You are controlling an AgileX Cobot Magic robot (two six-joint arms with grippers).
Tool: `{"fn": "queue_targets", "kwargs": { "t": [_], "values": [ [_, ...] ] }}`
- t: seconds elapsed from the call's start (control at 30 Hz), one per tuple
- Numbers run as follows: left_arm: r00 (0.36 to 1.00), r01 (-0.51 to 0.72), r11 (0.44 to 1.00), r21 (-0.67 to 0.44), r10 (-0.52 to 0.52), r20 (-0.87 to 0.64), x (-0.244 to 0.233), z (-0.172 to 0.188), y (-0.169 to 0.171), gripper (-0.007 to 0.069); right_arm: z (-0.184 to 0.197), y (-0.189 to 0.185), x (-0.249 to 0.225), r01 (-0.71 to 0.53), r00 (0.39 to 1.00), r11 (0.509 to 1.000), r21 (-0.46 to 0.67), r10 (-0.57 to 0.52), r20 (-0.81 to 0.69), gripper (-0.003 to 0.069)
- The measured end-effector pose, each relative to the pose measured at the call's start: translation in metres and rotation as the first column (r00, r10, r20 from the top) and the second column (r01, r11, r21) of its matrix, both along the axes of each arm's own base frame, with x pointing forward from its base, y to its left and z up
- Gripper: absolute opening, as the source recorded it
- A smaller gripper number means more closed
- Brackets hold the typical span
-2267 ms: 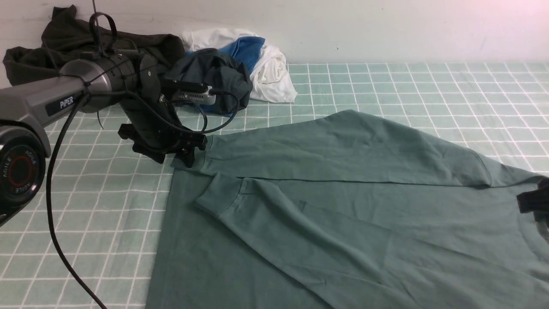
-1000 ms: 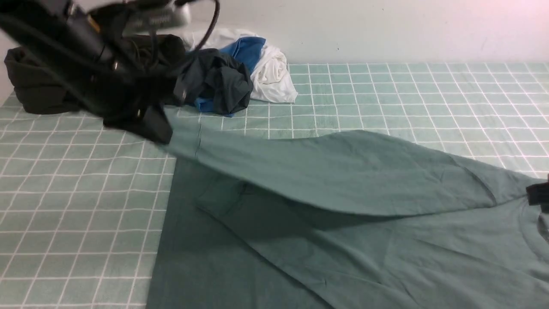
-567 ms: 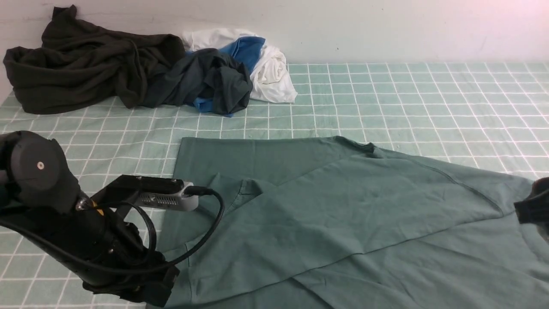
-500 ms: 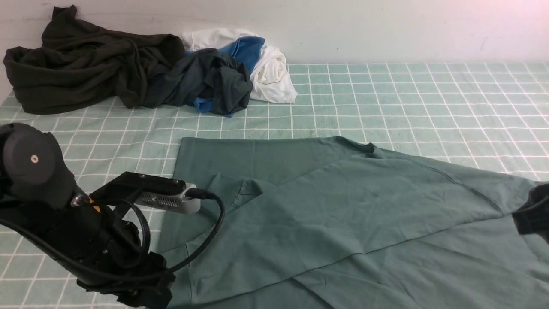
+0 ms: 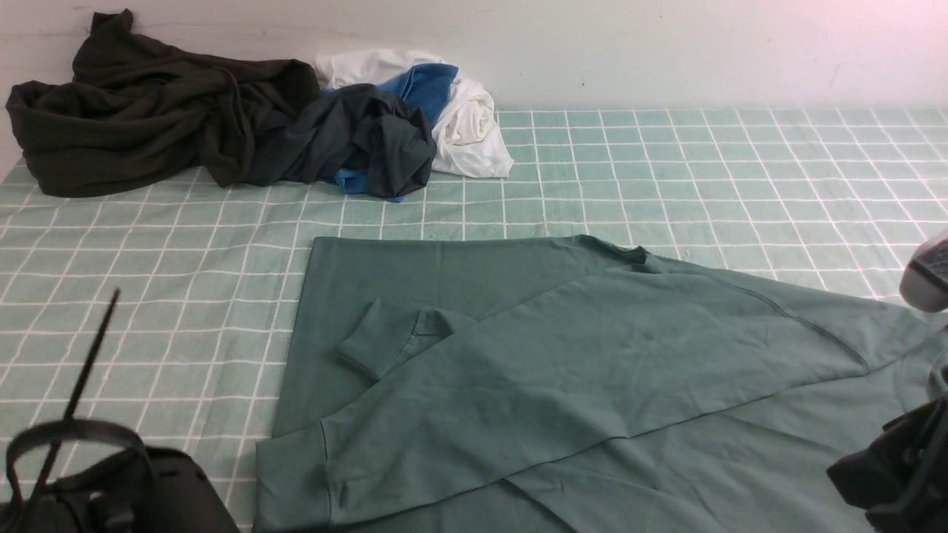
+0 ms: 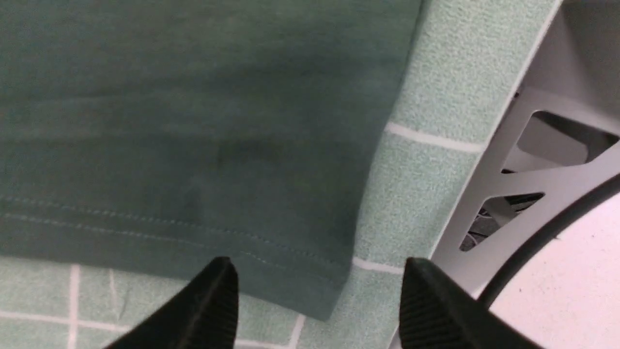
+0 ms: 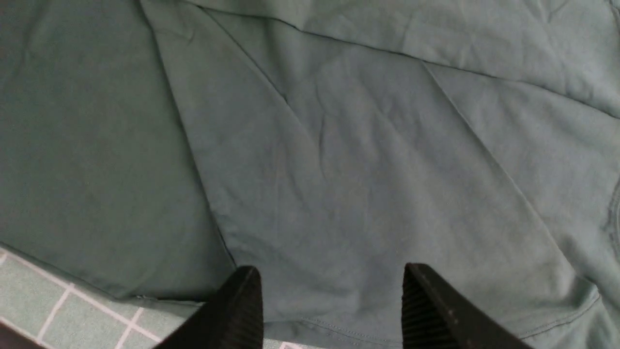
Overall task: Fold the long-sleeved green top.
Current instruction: Use both arms simultaneously to clamp the lower edge of the clothing fabric
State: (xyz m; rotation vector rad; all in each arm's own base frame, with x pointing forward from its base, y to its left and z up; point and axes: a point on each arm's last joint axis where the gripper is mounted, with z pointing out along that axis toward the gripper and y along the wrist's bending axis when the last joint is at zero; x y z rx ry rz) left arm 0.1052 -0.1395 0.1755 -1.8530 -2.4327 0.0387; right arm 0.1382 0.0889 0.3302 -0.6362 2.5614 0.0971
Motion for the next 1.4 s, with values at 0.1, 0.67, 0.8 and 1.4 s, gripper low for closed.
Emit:
{"fn": "queue_targets", "kwargs": {
  "t": [0.1, 0.67, 0.8, 1.4],
  "values": [
    [1.000, 0.017, 1.000, -0.026, -0.016, 0.026, -0.003, -0.007, -0.001, 0.0420, 0.001, 0.000, 0.002, -0.002, 1.000, 1.000, -0.002, 0.002, 0.022, 0.0371],
    [0.997, -0.012, 1.000, 0.011, 0.012, 0.081, 0.006, -0.023, -0.003, 0.0273, 0.002, -0.003, 0.005, 0.000, 0.998, 0.999, -0.042, 0.003, 0.060, 0.0371],
    [0.991, -0.060, 0.998, 0.013, 0.058, 0.124, 0.011, -0.023, -0.004, 0.0131, 0.002, -0.003, 0.005, 0.000, 0.998, 0.999, -0.042, 0.003, 0.060, 0.0371],
    [0.983, -0.146, 0.986, 0.084, 0.135, 0.127, 0.011, 0.015, 0.011, 0.0013, -0.005, -0.003, 0.003, -0.208, 0.977, 0.961, -0.181, 0.213, 0.011, 0.0371]
  ]
}}
